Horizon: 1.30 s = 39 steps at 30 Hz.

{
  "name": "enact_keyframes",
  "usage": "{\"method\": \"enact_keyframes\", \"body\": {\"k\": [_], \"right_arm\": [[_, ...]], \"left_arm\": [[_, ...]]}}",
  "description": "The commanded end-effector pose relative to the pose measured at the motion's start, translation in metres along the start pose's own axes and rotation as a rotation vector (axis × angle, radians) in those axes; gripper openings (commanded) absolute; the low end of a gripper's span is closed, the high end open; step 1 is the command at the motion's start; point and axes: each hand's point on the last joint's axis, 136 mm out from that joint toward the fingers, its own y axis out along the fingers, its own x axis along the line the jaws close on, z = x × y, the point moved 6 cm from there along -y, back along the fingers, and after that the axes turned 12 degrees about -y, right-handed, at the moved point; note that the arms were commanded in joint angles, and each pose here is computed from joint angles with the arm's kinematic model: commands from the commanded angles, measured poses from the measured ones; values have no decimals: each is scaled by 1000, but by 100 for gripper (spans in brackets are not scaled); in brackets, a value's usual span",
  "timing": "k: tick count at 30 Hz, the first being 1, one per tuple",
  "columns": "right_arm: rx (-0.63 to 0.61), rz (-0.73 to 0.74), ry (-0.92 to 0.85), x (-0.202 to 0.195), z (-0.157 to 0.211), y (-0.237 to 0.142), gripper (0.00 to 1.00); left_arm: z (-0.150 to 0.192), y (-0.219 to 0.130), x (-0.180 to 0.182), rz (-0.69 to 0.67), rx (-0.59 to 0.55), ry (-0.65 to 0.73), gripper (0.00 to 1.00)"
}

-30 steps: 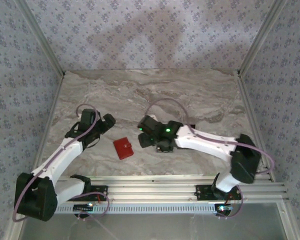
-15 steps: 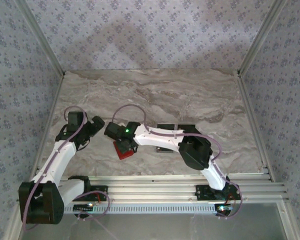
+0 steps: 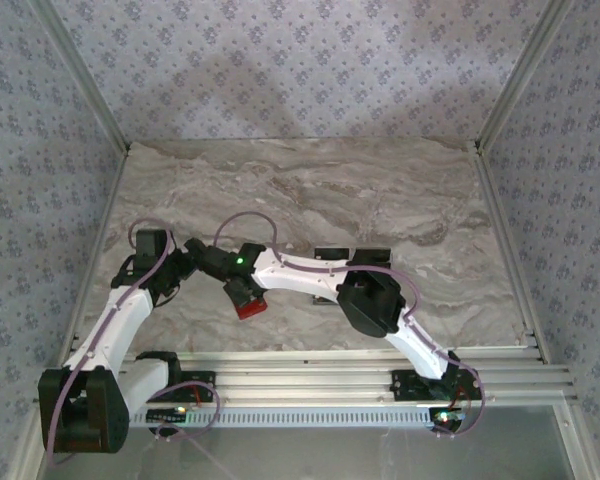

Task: Put the credit cards into the card holder

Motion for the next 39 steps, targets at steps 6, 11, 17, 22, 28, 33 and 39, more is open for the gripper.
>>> {"method": "enact_keyframes", "body": {"k": [6, 11, 17, 22, 28, 33, 39], "right_arm": [[17, 55, -18, -10, -3, 9, 47], [23, 38, -28, -9, -4, 10, 48], [45, 42, -43, -9, -2, 18, 47], [54, 46, -42, -11, -1, 21, 41], [67, 45, -40, -11, 2, 25, 26], [46, 33, -15, -16, 0, 23, 2], [-81, -36, 103, -47, -13, -7, 0]], "left_arm": [[0, -1, 1, 23, -4, 0, 100], [1, -1, 1, 24, -4, -1, 100], [0, -1, 2, 22, -8, -2, 100], [1, -2, 3, 21, -8, -2, 100], [3, -6, 5, 23, -12, -4, 100], [5, -8, 6, 28, -7, -4, 100], [9, -7, 1, 72, 38, -9, 100]]}}
